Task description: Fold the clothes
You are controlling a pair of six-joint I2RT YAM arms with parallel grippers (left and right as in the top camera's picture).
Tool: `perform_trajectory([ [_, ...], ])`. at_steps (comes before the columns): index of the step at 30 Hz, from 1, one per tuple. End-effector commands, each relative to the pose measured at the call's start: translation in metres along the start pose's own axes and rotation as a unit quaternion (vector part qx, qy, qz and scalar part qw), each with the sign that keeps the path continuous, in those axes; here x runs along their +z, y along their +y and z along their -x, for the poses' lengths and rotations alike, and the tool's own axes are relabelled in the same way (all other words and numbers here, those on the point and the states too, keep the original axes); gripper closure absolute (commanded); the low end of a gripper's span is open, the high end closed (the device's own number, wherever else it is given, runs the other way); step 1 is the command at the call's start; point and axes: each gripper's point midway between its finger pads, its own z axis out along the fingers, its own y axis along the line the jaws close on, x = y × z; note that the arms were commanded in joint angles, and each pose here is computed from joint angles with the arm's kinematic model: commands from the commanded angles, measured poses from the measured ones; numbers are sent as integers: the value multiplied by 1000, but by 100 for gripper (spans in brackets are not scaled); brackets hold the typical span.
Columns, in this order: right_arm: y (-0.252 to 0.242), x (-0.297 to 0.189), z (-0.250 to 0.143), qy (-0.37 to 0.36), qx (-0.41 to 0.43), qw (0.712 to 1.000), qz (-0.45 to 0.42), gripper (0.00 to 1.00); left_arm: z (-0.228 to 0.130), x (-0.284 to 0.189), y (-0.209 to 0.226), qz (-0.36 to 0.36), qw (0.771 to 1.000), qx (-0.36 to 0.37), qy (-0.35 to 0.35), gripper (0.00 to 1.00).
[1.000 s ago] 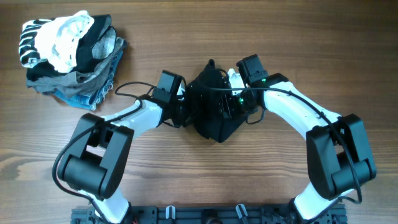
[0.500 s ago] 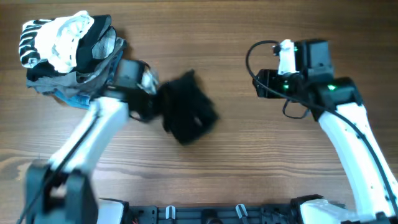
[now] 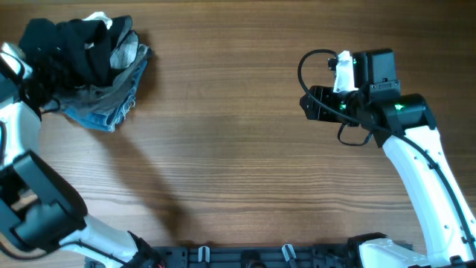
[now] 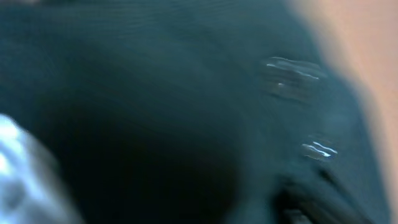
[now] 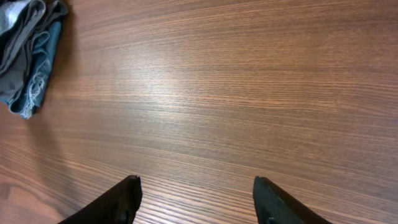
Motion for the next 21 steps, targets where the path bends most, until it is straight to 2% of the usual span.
perform_trajectory([
  [1, 11, -2, 0, 5, 12, 999, 29, 41, -26, 11, 29, 26, 998, -24, 50, 0],
  [4, 20, -3, -3, 13, 12, 998, 56, 42, -26, -25, 26, 42, 995, -47, 72, 0],
  [6, 23, -4, -4, 15, 10, 998, 64, 50, -24, -57, 11, 47, 994, -45, 82, 0],
  [8, 24, -9, -5, 9, -4, 998, 59, 51, -26, -97, -12, 46, 994, -26, 92, 0],
  [12, 31, -35, 2, -41, -45, 997, 51, 49, -45, -185, -94, -26, 986, 151, 65, 0],
  [15, 46, -77, 11, -112, -68, 989, 70, 42, -75, -254, -159, -92, 963, 254, 8, 0],
  [17, 55, -107, 12, -159, -85, 980, 82, 36, -105, -295, -187, -136, 944, 300, -10, 0],
  [19, 65, -141, 9, -211, -117, 966, 92, 31, -130, -328, -192, -150, 934, 325, -20, 0],
  [21, 73, -177, -1, -262, -147, 949, 100, 23, -149, -349, -177, -128, 934, 334, -22, 0],
])
